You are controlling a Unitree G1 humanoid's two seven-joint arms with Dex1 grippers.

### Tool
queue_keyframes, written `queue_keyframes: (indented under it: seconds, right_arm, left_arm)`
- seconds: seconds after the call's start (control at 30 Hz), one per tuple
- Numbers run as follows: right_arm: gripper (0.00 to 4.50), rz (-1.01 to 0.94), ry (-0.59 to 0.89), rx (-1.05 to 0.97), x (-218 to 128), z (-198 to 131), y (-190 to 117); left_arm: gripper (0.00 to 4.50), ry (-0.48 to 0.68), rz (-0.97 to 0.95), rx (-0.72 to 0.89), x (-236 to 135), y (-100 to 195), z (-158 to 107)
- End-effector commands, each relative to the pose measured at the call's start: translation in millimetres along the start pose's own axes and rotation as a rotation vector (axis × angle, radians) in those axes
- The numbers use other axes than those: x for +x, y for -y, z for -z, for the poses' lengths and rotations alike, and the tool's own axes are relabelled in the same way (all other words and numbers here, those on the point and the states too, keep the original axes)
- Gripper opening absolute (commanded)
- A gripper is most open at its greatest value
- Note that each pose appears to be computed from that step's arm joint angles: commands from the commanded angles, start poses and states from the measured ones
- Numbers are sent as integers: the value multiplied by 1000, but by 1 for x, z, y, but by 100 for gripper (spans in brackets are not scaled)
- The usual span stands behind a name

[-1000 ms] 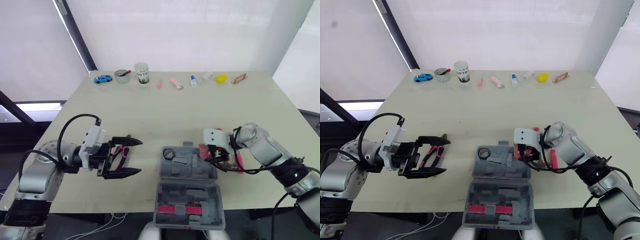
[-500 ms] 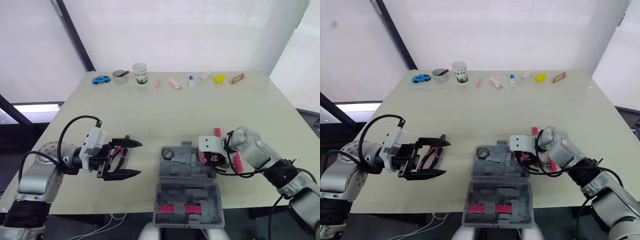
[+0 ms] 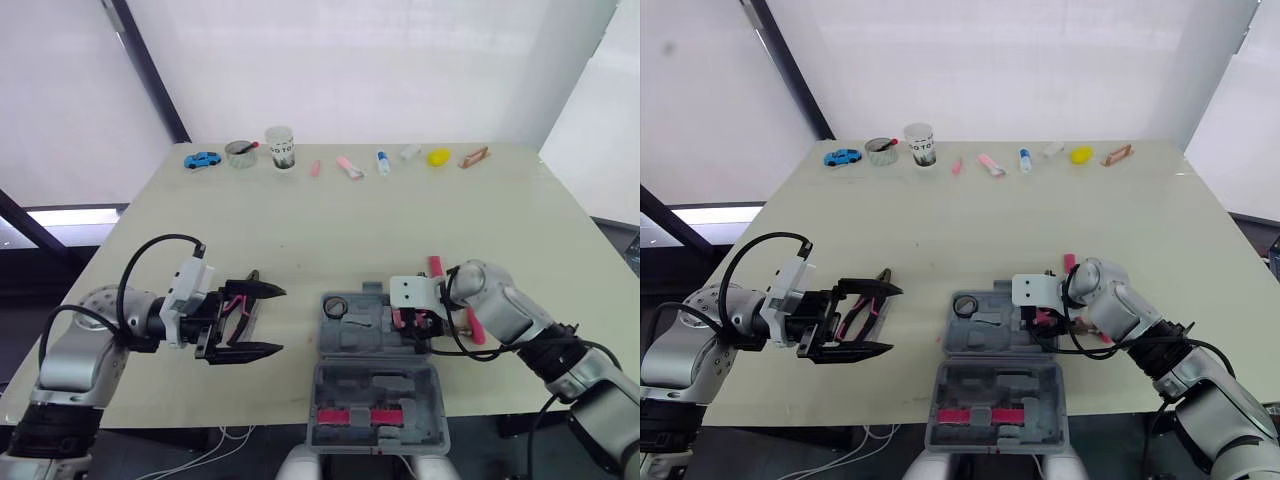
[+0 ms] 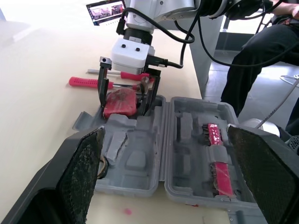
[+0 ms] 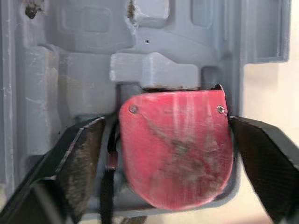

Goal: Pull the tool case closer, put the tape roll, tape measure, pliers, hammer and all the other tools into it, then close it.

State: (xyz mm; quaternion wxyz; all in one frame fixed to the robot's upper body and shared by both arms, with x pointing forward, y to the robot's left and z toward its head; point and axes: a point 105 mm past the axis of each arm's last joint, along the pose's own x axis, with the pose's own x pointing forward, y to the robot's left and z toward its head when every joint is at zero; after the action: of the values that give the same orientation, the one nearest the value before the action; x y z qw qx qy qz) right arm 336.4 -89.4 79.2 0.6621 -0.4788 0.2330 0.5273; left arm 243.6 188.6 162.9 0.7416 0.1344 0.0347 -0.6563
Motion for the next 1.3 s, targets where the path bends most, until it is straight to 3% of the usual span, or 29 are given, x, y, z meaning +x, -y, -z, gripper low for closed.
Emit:
queue_keyframes:
  seconds: [0.03,0.27,0.47,0.57,0.7,1.1,1.3]
  right_arm:
    - [444,96,37,-15,-31,-8,15]
    - [444,96,37,11,-69,2,4]
    - [444,174,238,202,-79,0,10]
    - [362,191,375,281,-76,-4,7]
    - [182,198,421,360,-67,5,-2]
    - [182,319,704,464,-38,10,1]
    - [182,317,701,500,-10,26,-6]
  left_arm:
    - [450,19,19,15,2,6,-7]
    - [450,25,22,13,5,6,-10]
    - [450,31,27,15,6,5,-12]
    - [450,31,24,22,7,3,-12]
    - [450,32,27,22,8,2,-12]
    - [450,29,28,29,10,-1,-16]
    - [450,30,27,27,10,-1,-17]
